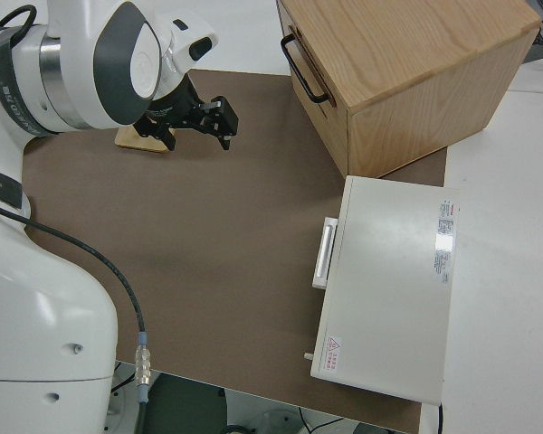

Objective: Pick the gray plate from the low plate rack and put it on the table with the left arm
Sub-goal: 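Carry the gray plate away from the rack toward the table center, then lower the gray plate flat onto the table and open the left gripper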

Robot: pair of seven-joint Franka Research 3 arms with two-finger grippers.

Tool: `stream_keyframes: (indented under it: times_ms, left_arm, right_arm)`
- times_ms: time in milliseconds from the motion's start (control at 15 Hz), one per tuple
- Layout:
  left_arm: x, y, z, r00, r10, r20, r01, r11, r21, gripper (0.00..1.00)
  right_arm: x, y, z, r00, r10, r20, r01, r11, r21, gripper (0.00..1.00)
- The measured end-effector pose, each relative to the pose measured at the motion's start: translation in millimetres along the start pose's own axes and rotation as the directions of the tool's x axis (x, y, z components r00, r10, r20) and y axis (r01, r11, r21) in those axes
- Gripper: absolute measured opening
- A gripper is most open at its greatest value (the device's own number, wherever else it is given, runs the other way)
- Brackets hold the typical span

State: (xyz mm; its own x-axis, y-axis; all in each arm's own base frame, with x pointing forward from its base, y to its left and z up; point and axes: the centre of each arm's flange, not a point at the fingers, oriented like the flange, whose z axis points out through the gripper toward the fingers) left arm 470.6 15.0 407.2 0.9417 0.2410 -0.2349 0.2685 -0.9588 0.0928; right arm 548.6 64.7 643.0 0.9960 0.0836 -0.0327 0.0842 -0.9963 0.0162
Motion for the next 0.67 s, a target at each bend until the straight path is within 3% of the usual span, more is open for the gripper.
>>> stream_keyframes:
  times_ms: [400,667]
  left_arm:
    - [-8,12,31,0.9995,-0.033,0.005,0.033,0.999,-0.017,0.12]
    - [-11,14,41,0.9991,-0.039,0.015,0.039,0.999,-0.009,0.54]
  right_arm:
    - [0.0,0,0,1.0,0.0,0.0,0.0,1.0,0.0,0.99]
    - [0.0,0,0,1.0,0.0,0.0,0.0,1.0,0.0,0.99]
